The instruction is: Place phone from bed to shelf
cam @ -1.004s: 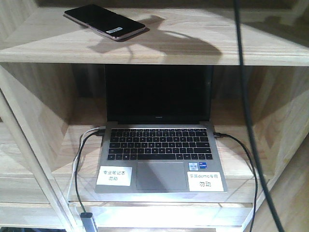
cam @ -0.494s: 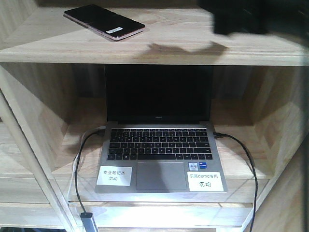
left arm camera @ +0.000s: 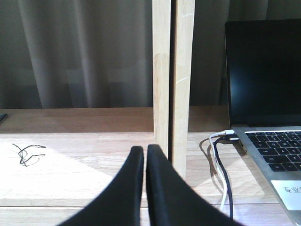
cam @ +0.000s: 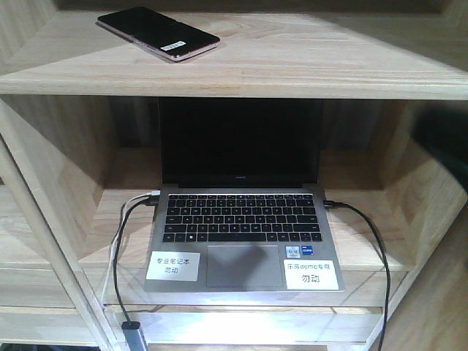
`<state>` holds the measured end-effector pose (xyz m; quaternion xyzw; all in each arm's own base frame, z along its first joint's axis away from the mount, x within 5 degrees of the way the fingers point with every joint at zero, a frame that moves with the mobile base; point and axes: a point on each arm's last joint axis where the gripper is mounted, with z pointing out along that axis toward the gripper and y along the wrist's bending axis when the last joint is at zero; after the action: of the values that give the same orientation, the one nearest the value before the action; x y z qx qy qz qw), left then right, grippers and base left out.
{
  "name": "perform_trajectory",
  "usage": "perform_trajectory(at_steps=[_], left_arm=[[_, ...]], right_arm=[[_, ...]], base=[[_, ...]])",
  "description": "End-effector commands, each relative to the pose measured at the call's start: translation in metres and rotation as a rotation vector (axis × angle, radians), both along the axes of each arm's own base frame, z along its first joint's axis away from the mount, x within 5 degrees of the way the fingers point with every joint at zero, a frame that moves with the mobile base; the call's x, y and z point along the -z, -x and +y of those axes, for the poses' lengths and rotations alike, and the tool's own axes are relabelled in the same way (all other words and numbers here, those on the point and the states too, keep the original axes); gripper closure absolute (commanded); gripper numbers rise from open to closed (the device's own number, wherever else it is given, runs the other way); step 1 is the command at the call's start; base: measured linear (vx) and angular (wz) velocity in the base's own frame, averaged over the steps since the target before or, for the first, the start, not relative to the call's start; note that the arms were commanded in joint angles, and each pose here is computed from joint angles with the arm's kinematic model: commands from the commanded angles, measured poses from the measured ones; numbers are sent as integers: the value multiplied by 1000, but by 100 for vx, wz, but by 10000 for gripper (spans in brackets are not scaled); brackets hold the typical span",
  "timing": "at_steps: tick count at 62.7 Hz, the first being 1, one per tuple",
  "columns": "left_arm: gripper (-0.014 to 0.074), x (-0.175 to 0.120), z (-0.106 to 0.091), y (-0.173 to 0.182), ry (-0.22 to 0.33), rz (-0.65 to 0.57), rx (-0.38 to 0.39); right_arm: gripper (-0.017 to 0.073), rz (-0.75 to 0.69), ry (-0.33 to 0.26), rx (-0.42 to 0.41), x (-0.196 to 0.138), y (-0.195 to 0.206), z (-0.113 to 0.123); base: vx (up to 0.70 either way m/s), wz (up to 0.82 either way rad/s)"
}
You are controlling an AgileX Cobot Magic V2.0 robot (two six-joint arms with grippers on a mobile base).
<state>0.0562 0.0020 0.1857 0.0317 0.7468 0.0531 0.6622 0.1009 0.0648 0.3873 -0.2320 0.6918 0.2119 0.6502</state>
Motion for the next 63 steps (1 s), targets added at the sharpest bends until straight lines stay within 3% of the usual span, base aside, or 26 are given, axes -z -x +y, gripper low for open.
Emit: perform_trajectory(at_steps=[1,15,31,63], left_arm=[[592,-15,0,1,11,-108,2],[592,-15,0,1,11,-108,2],[592,-15,0,1,11,-108,2],[592,-15,0,1,11,-108,2]], right_arm=[[565,-54,-67,44,4,14,-10],[565,-50,-89,40,47,42,-19],[565,10,-62,43,82,43,-20],[565,18,-60,45,86,42,-20]], base=[[0,0],[0,0],[0,0],[0,0]])
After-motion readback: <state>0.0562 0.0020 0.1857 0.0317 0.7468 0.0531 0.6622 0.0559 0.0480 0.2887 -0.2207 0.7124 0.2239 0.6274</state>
